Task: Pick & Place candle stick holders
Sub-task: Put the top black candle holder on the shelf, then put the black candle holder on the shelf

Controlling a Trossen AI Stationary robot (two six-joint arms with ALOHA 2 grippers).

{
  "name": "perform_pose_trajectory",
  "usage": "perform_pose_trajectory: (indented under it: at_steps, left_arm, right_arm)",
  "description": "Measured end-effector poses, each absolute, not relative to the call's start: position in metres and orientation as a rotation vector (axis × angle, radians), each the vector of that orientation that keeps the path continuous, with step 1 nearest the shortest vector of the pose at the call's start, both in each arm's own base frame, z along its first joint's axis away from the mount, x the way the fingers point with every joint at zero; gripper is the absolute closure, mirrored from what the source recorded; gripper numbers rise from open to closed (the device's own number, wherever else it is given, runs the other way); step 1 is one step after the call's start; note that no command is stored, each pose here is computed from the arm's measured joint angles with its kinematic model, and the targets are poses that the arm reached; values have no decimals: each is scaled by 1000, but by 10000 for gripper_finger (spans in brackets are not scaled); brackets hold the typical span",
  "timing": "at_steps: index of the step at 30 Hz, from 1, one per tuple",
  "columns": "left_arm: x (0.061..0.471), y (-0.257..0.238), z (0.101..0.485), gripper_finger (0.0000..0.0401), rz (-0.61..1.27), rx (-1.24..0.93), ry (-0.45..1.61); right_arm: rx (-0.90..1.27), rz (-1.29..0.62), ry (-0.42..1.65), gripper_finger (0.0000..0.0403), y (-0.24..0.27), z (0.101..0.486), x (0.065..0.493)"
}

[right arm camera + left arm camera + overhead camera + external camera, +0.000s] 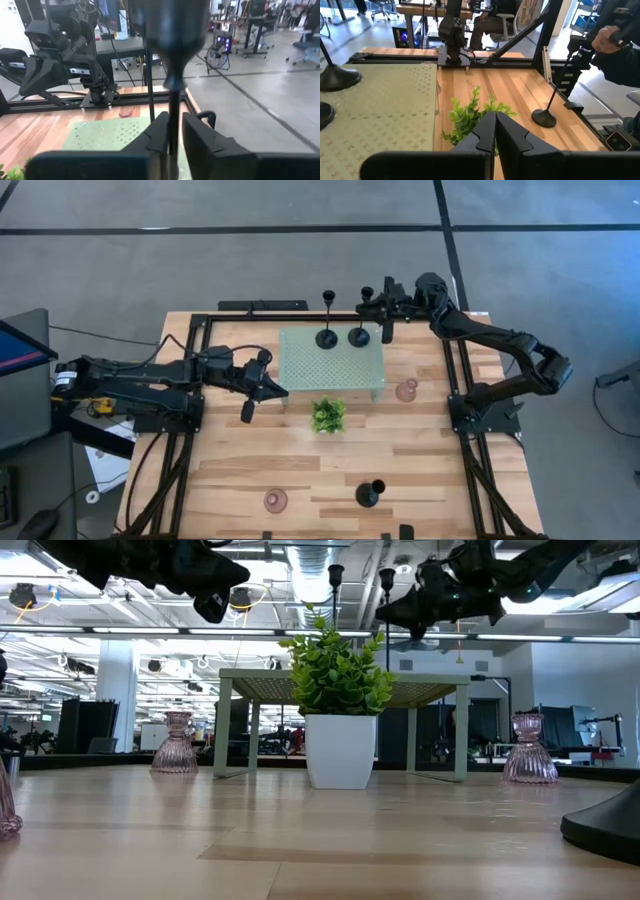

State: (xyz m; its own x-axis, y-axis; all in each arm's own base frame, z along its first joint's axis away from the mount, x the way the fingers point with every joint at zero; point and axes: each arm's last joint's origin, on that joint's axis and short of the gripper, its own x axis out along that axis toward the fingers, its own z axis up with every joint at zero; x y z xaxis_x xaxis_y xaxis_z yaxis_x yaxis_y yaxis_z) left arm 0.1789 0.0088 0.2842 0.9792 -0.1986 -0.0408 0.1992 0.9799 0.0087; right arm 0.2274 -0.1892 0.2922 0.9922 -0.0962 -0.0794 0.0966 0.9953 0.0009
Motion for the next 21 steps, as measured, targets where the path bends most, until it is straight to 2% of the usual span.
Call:
perform_pose_trajectory:
  at_steps: [7, 13, 17, 21]
  left_arm:
    - [180, 9, 283, 389, -200, 12, 43]
    - [181, 9, 283, 389, -200, 11, 48]
    - [181, 9, 283, 389, -201, 11, 48]
    - [181, 9, 283, 389, -201, 11, 48]
  right_arm:
    - [-41, -100, 58, 265, -181, 306, 217]
    - [-43, -189, 133, 195, -174, 320, 183]
    - [19, -244, 206, 183, -158, 328, 150]
    - [67, -249, 316, 199, -125, 330, 118]
